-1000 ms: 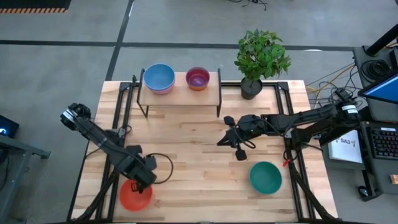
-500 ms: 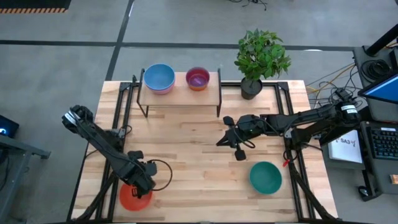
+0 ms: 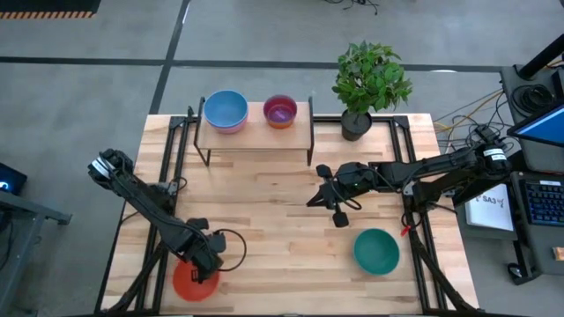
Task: Place and stack bowls onto a shelf
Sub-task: Stack the big orange bowl on top of the big blue bowl on the shelf
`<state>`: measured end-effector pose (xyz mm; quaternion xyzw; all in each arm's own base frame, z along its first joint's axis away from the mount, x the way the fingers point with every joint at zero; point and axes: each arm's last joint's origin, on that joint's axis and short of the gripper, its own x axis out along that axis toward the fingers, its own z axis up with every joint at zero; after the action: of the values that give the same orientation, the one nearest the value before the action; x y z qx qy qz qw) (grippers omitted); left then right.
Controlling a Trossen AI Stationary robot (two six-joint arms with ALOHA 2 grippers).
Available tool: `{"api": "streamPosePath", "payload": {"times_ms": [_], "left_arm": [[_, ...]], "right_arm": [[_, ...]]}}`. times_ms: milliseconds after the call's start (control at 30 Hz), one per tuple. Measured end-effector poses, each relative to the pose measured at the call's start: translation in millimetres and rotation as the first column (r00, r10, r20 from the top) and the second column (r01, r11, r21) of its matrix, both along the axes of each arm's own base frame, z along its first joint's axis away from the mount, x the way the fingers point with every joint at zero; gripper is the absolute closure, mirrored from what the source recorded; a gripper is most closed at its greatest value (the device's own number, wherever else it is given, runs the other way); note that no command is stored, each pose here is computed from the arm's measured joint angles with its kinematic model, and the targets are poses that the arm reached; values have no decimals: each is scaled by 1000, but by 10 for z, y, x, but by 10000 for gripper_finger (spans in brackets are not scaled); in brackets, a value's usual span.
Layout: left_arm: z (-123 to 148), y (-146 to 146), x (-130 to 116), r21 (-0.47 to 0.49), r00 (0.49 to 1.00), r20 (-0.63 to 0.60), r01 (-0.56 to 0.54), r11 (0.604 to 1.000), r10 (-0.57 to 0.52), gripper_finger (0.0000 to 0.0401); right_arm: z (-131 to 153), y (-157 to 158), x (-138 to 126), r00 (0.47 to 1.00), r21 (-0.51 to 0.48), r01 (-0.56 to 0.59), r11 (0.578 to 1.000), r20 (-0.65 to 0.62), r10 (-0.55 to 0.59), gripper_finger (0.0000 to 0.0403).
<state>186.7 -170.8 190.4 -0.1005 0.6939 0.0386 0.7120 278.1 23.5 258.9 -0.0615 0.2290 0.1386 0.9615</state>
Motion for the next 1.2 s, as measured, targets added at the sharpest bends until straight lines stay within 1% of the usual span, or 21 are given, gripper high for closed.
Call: {"api": "streamPosePath", "payload": {"times_ms": [67, 233, 300, 367, 433, 500, 600, 667, 733, 800, 900, 933, 1000, 1100, 1200], "left_arm": [[0, -2, -1, -2, 1000, -1, 10, 1000, -10, 388], [16, -1, 0, -13, 1000, 8, 13, 1000, -13, 398], [76, 6, 4, -12, 998, 56, 19, 1000, -18, 399], [194, 37, 35, -5, 990, 142, 9, 1000, -8, 400], [368, 122, 70, -12, 972, 235, -30, 999, 31, 400], [532, 260, 79, -26, 948, 304, -91, 996, 94, 400], [766, 534, 76, -50, 887, 403, -223, 974, 224, 400], [925, 747, 56, -63, 828, 468, -318, 946, 309, 400], [1055, 987, 17, -71, 769, 504, -416, 906, 393, 401], [1184, 1242, -32, -83, 701, 525, -522, 849, 483, 401], [1390, 1609, -124, -94, 591, 550, -658, 747, 590, 401], [1465, 1720, -159, -87, 564, 560, -688, 720, 607, 401], [1642, 1915, -218, -74, 518, 600, -723, 687, 610, 401], [1931, 2162, -296, -44, 462, 669, -757, 652, 582, 401], [2197, 2373, -348, -33, 424, 709, -778, 627, 563, 401]], "right_arm": [[0, 0, 0, 1000, 0, 0, 1000, 0, 0, 394], [0, 0, 0, 1000, 0, 0, 1000, 0, 0, 394], [-1, -1, -1, 1000, 0, 0, 1000, -1, 0, 394], [-3, -1, -1, 1000, 0, 0, 1000, -3, 0, 394], [-2, -1, -1, 1000, 0, 1, 1000, -3, -1, 394], [-2, -1, -2, 1000, 0, 1, 1000, -3, -1, 394], [-1, -1, -2, 1000, 0, 0, 1000, -3, 0, 394], [-3, -1, -3, 1000, 0, 1, 1000, -4, -1, 394], [-7, -1, -5, 1000, 0, 1, 1000, -9, -1, 394], [-11, -2, -7, 1000, -1, 1, 1000, -14, -1, 394], [-14, -2, -8, 1000, -1, 1, 1000, -17, -1, 394], [-14, -2, -8, 1000, -1, 1, 1000, -17, -1, 394], [-14, -2, -8, 1000, -1, 1, 1000, -17, -1, 394], [-14, -2, -8, 1000, -1, 1, 1000, -17, -1, 394], [-14, -2, -8, 1000, -1, 1, 1000, -17, -1, 394]]}}
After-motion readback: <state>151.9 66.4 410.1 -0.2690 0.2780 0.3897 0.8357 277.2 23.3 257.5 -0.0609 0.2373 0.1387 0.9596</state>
